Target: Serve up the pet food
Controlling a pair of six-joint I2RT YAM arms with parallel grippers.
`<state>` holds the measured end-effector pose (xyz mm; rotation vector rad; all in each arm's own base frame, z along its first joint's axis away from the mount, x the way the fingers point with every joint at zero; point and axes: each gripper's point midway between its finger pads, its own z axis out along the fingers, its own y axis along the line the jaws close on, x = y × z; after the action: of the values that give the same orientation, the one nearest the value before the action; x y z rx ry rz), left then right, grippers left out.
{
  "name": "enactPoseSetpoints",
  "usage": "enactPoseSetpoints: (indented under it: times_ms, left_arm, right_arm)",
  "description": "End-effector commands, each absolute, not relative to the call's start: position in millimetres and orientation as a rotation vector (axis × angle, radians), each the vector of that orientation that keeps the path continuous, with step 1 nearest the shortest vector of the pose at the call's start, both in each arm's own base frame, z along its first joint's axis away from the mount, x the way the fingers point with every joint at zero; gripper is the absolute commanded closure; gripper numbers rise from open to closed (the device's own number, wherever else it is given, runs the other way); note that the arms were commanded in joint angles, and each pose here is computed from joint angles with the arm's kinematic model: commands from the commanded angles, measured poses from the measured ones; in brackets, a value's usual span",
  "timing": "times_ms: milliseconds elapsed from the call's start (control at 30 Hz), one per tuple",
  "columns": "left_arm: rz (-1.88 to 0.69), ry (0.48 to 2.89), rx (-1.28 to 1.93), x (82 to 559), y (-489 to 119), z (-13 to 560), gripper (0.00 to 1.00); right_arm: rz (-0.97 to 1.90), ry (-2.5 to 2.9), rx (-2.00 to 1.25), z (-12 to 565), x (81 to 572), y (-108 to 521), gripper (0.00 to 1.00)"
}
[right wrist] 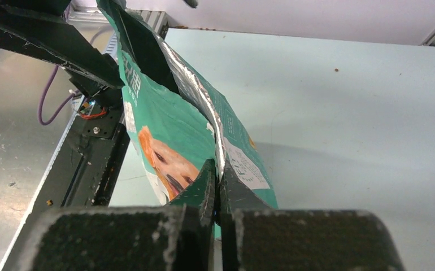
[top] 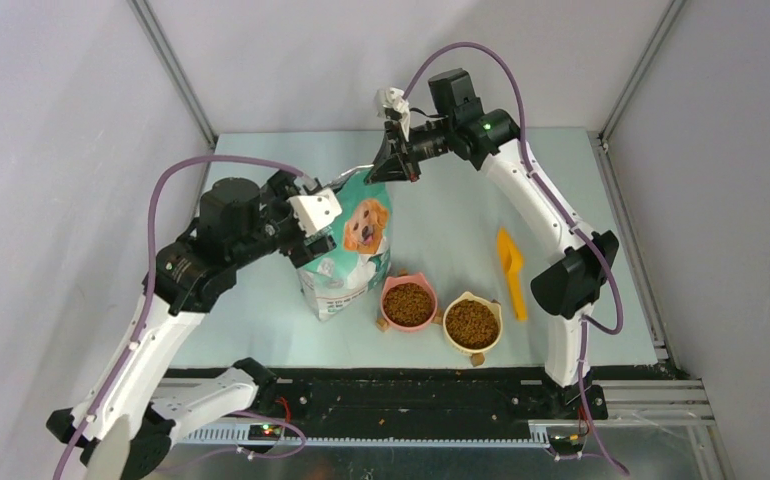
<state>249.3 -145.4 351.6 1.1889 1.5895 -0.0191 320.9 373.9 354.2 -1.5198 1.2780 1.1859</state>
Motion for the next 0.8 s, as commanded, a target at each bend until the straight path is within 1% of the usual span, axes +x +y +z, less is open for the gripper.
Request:
enactPoseSetpoints:
  times_ms: [0, 33, 67, 100, 133, 167, 200, 233, 300, 433, 500, 600, 633, 667, 700, 733, 767]
  left_arm:
    - [-0.018, 1.612, 1.253, 233, -135, 333, 0.04]
    - [-0.013, 1.626, 1.264, 232, -133, 327, 0.06]
    - [-0.008, 1.63, 1.273, 231, -132, 324, 0.14]
    - [0.011, 1.637, 1.282, 232, -129, 319, 0.27]
    - [0.025, 1.638, 1.28, 233, -128, 318, 0.36]
    - [0.053, 1.641, 1.273, 236, -124, 316, 0.59]
    - [0.07, 1.639, 1.26, 238, -122, 317, 0.71]
    - [0.109, 1.623, 1.239, 242, -118, 321, 0.92]
    - [0.176, 1.607, 1.192, 248, -107, 330, 0.99]
    - [0.254, 1.577, 1.117, 247, -85, 349, 1.0]
    - [0.308, 1.556, 1.057, 248, -73, 361, 1.0]
    - [0.39, 1.533, 0.887, 257, -54, 380, 1.0]
    - [0.409, 1.53, 0.852, 259, -50, 383, 1.0]
    - [0.448, 1.52, 0.775, 266, -42, 388, 1.0]
    - [0.463, 1.479, 0.71, 272, -40, 401, 1.0]
    - [0.492, 1.498, 0.64, 277, -32, 399, 1.0]
    - [0.491, 1.477, 0.557, 280, -28, 409, 1.0]
  right_arm:
    - [1.058, 1.194, -1.491, 398, 324, 358, 1.0]
    - [1.05, 1.191, -1.485, 401, 325, 357, 1.0]
    - [1.044, 1.195, -1.479, 402, 327, 356, 1.0]
    - [1.041, 1.19, -1.472, 405, 327, 355, 1.0]
    - [1.039, 1.189, -1.465, 406, 329, 354, 1.0]
    - [1.039, 1.186, -1.455, 409, 330, 354, 1.0]
    - [1.039, 1.181, -1.449, 411, 332, 352, 1.0]
    - [1.038, 1.183, -1.447, 410, 333, 350, 1.0]
    - [1.026, 1.183, -1.448, 409, 335, 344, 1.0]
    - [0.957, 1.141, -1.501, 399, 335, 325, 1.0]
    - [0.869, 1.141, -1.537, 389, 336, 316, 1.0]
    - [0.752, 1.125, -1.607, 368, 330, 302, 1.0]
    - [0.687, 1.1, -1.616, 372, 328, 296, 1.0]
    - [0.676, 1.124, -1.625, 360, 328, 294, 1.0]
    - [0.611, 1.107, -1.612, 367, 330, 290, 1.0]
    - [0.605, 1.135, -1.616, 352, 329, 289, 1.0]
    - [0.54, 1.101, -1.592, 364, 331, 285, 1.0]
